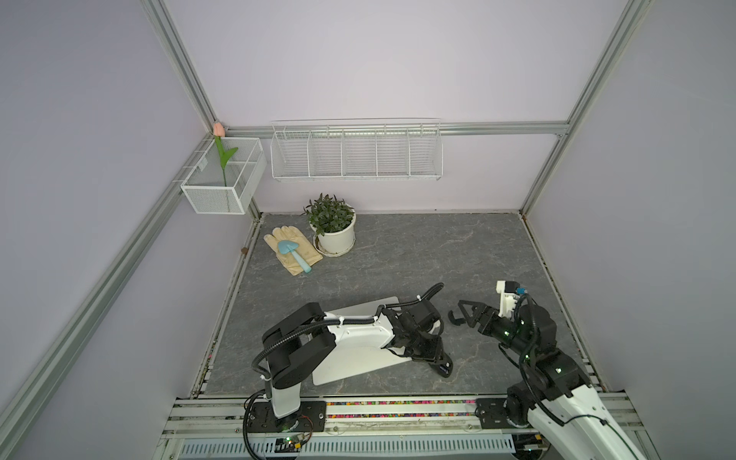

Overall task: Insert the wireless mouse receiver into the laptop
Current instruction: Place the mouse at the center of the board.

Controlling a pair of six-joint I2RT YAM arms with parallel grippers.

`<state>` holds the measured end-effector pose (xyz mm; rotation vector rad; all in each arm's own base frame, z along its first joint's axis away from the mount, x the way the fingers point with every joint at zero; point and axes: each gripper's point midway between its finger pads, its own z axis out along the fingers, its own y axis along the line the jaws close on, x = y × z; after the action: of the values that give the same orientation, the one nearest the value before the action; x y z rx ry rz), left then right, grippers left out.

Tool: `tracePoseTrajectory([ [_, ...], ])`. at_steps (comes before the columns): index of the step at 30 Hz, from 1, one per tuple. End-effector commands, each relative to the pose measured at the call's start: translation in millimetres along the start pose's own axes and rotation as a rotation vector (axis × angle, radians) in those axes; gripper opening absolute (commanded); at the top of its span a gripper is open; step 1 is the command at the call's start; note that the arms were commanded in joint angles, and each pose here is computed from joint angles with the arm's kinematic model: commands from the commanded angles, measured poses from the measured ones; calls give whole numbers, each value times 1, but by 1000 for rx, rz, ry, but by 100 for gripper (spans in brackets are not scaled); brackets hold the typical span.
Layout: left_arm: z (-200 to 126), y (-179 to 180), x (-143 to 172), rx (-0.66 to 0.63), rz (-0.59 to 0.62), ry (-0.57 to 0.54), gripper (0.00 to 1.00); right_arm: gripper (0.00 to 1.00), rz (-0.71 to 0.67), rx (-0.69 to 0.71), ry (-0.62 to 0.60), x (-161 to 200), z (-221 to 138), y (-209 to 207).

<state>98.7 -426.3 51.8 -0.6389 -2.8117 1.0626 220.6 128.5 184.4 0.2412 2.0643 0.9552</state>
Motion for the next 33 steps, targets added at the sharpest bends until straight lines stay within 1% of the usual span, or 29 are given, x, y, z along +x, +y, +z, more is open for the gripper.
tracePoseTrajectory([
  [1,-6,-3,1,0,7,-14,44,77,26,25,-8,2,-2,-7],
  [6,-5,-2,2,-8,13,-4,48,78,25,28,-21,0,-5,-8],
  [11,-8,2,4,-34,17,-1,56,79,21,25,-27,-1,-5,-6],
  [16,-13,7,5,-62,18,-15,62,82,-6,19,-29,-3,-7,-3],
  [23,-18,20,2,-129,22,-22,68,88,-48,-21,-29,-5,-8,6],
  [26,-25,27,2,-158,22,-33,71,89,-60,-24,-28,-6,-6,7],
  [27,-30,29,1,-173,23,-41,74,90,-61,-23,-30,-7,-5,7],
  [31,-52,32,-5,-228,38,-106,79,91,-78,-15,-33,-11,-3,9],
  [33,-67,35,-8,-269,30,-143,83,91,-96,-8,-23,-13,-1,10],
])
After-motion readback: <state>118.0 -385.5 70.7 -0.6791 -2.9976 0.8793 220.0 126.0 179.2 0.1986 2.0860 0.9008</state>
